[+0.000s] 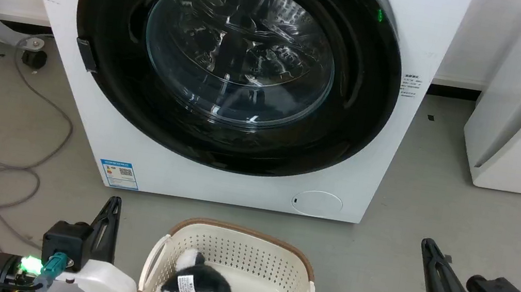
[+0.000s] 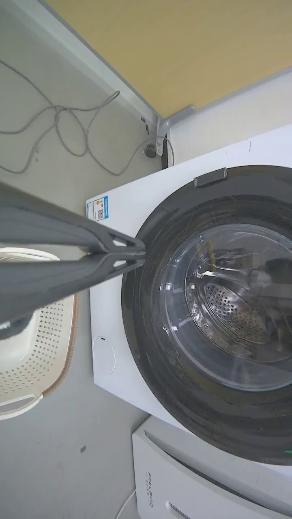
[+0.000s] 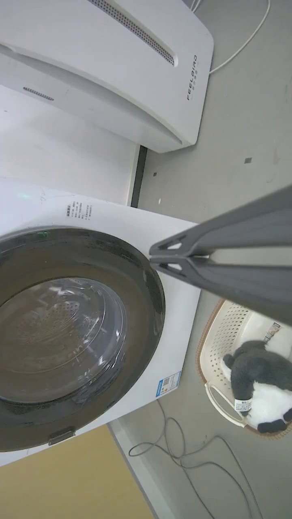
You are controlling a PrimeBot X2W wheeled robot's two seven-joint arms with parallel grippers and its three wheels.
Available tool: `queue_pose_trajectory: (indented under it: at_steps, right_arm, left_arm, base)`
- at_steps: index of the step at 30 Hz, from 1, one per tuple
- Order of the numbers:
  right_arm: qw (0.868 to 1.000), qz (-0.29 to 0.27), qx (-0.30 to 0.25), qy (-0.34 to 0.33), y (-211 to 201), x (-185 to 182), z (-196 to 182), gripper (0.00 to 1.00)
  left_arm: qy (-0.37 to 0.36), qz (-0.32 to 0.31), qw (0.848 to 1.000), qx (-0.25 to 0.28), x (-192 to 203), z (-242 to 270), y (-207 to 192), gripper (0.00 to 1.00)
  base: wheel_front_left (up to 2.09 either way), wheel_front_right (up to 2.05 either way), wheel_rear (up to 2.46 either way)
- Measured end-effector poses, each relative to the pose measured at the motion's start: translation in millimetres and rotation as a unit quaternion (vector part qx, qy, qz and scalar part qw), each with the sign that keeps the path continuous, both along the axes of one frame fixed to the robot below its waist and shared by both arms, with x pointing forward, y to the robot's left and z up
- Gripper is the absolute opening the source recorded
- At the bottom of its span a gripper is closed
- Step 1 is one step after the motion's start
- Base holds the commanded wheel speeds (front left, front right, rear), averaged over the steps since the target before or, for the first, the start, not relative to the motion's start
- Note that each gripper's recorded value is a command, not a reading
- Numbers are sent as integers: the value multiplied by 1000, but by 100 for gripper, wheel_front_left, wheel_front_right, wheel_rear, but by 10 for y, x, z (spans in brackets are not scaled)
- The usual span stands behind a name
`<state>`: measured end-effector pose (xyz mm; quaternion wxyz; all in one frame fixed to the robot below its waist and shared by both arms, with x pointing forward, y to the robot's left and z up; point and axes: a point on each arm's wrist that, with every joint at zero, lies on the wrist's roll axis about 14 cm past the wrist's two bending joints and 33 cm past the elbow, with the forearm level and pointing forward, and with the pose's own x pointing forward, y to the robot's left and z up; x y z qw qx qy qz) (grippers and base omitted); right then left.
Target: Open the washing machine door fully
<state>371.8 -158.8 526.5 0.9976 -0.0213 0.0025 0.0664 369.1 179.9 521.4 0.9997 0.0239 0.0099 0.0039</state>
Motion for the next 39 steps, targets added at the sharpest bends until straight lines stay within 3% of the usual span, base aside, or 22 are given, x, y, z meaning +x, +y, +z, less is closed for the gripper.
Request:
queue_pose_trajectory:
  at_steps: [24,25,34,35,36,39]
  right_arm:
    - [1000,0,0,0,0,0,0,0]
    - [1000,0,0,0,0,0,0,100]
    - [1000,0,3,1,1,-2,-7,100]
    - [1000,0,5,0,0,-2,-6,44]
    - [1000,0,6,0,0,-3,-6,0]
    - [1000,0,8,0,-3,-4,-14,0]
  left_arm:
    - [0,0,1000,0,0,0,0,0]
    - [0,0,1000,0,0,0,0,100]
    - [1,-4,1000,-1,-1,-11,-30,100]
    - [1,-6,1000,-2,0,-14,-42,100]
    - [0,-7,1000,-3,-1,-13,-50,100]
    - [-1,-10,1000,-5,-1,-13,-71,100]
  base:
    - [0,0,0]
    - [0,0,0]
    - [0,0,0]
    - [0,0,0]
    - [0,0,0]
    - [0,0,0]
